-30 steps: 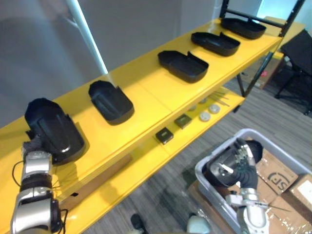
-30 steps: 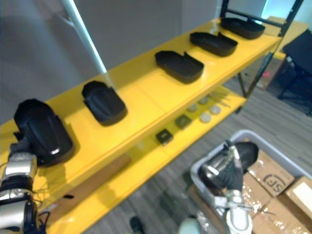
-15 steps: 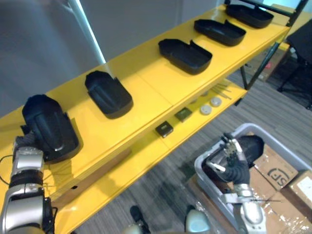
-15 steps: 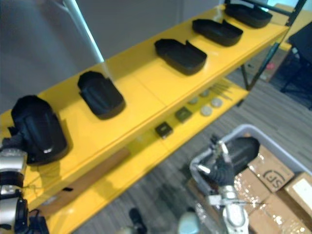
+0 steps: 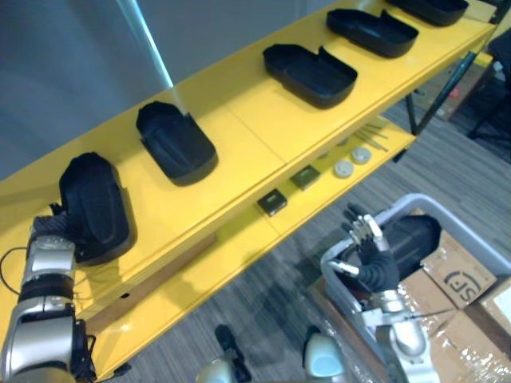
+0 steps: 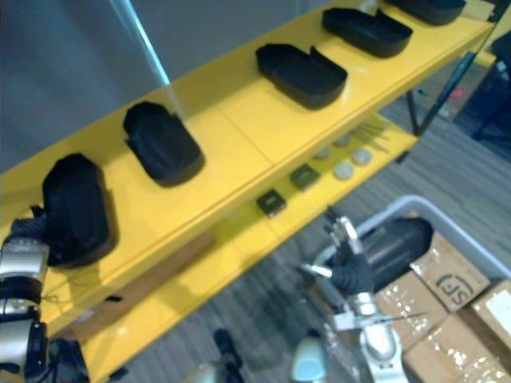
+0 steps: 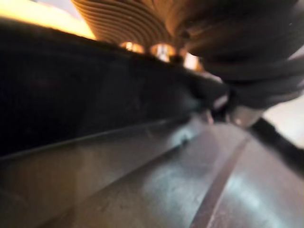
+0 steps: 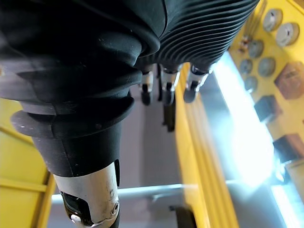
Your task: Walk over and take plastic housings, then place them on the shelf
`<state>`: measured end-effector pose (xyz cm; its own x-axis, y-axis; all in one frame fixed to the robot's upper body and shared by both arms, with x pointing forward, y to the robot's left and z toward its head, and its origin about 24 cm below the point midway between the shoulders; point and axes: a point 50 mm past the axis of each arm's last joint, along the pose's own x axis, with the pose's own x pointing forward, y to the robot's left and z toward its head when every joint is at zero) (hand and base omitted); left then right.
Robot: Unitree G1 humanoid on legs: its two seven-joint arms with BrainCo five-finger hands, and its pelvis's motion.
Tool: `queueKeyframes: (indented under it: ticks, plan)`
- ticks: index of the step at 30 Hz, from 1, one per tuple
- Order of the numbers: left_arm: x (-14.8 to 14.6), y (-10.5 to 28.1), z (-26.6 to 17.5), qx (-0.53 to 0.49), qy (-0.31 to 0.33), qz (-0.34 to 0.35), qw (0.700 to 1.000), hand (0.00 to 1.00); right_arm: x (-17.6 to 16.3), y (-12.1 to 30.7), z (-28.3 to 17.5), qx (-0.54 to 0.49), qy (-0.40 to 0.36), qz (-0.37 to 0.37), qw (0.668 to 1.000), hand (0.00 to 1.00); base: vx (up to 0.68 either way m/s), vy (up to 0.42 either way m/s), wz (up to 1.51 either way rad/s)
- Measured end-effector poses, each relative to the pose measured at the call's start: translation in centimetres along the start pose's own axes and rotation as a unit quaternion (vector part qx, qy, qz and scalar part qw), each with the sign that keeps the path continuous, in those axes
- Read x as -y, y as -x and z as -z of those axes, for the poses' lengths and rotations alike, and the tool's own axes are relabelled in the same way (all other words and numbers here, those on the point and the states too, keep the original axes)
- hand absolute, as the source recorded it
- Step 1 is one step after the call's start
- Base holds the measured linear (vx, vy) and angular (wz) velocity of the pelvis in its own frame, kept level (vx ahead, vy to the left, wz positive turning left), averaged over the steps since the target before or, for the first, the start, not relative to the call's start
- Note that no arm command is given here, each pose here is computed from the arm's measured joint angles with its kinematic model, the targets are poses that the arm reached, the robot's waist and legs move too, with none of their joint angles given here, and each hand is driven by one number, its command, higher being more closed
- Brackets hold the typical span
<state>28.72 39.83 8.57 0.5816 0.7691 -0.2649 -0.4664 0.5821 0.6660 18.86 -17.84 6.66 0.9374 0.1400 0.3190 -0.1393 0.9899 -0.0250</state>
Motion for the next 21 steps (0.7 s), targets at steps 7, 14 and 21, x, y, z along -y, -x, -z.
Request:
queueKeyframes:
  ticks: [7, 14, 21]
  plan:
    - [-0.5, 0.1, -0.8, 0.028, 0.060, -0.066, 0.996, 0.00, -0.4, -0.1, 0.0, 0.003, -0.011, -0.023, 1.000, 0.00, 0.01, -0.002, 0.00]
    - [-1.9, 1.0, -3.7, 0.126, 0.161, -0.166, 0.965, 0.00, -1.8, -0.6, -2.5, 0.103, 0.013, -0.063, 0.993, 0.00, 0.01, -0.003, 0.01]
    - [0.1, 5.5, -8.9, 0.296, 0.305, -0.152, 0.893, 0.00, -1.7, -4.1, -8.6, 0.319, 0.120, -0.044, 0.939, 0.00, 0.02, -0.005, 0.13]
